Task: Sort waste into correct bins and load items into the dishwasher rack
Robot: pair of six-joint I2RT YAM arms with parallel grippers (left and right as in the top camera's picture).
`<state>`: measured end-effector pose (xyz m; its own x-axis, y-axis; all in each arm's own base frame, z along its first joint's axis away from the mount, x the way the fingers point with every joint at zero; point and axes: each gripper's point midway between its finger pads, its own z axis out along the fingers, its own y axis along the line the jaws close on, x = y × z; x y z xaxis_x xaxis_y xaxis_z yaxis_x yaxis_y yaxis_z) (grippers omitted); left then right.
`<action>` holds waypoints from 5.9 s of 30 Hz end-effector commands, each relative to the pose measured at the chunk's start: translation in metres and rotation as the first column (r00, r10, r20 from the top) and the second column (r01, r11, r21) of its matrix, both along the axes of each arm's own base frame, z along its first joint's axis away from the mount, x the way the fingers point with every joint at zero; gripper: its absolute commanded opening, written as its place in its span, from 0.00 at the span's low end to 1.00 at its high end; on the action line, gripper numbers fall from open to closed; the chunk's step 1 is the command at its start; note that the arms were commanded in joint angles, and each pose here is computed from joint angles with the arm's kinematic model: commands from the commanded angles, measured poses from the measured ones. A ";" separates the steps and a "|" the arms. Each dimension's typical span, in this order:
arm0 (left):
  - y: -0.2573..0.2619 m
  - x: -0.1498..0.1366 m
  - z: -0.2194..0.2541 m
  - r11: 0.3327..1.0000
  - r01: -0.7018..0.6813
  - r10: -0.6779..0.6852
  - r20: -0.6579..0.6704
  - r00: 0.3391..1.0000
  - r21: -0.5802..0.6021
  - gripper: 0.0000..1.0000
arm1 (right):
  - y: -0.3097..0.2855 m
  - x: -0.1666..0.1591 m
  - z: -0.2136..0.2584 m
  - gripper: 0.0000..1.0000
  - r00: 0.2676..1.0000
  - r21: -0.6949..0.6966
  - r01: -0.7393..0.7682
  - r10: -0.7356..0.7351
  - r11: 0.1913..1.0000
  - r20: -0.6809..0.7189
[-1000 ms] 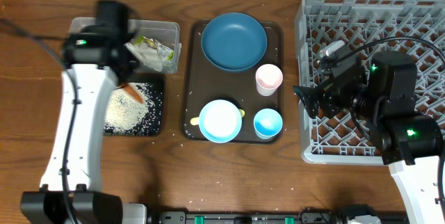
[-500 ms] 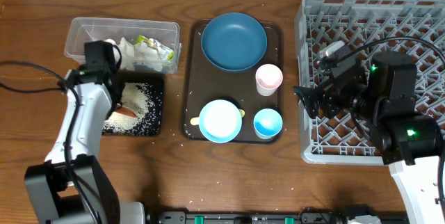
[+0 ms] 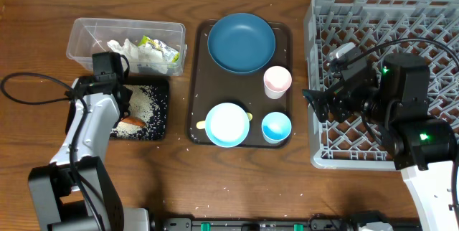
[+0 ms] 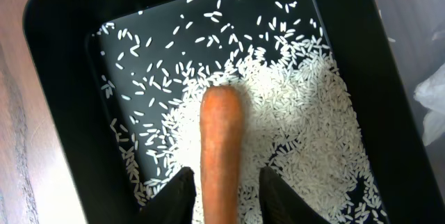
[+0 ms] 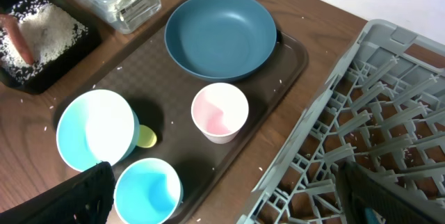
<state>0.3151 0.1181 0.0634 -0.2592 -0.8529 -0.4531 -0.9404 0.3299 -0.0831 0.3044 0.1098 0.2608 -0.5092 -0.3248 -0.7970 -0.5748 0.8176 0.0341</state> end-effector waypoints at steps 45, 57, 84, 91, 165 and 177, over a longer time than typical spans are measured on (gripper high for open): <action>-0.232 0.049 0.157 0.368 0.927 -0.924 0.087 0.373 -0.068 0.51 | -0.016 0.067 0.063 0.99 0.908 0.177 0.397 -0.357 0.901 -0.220; -0.249 0.048 0.141 0.330 0.938 -0.941 0.040 0.336 -0.105 0.55 | 0.007 0.090 -0.027 0.99 0.808 -0.012 0.361 -0.319 0.933 -0.496; -0.395 0.123 0.084 0.057 0.998 -0.954 0.292 0.063 -0.029 0.59 | -0.016 0.100 -0.068 0.97 0.684 -0.105 0.477 -0.444 0.873 -0.579; -0.422 0.104 0.056 -0.003 0.996 -0.968 0.252 0.019 -0.086 0.59 | -0.055 0.096 -0.070 0.97 0.627 -0.131 0.539 -0.500 0.832 -0.598; -0.346 0.096 0.183 -0.319 0.906 -0.458 0.882 0.111 -0.280 0.06 | 0.067 0.108 0.024 0.99 0.909 0.479 -0.205 0.347 0.853 -0.229; -0.350 0.081 0.209 -0.446 0.869 -0.331 0.942 0.063 -0.215 0.06 | 0.121 0.088 0.031 0.99 0.856 0.431 -0.420 0.506 0.798 -0.103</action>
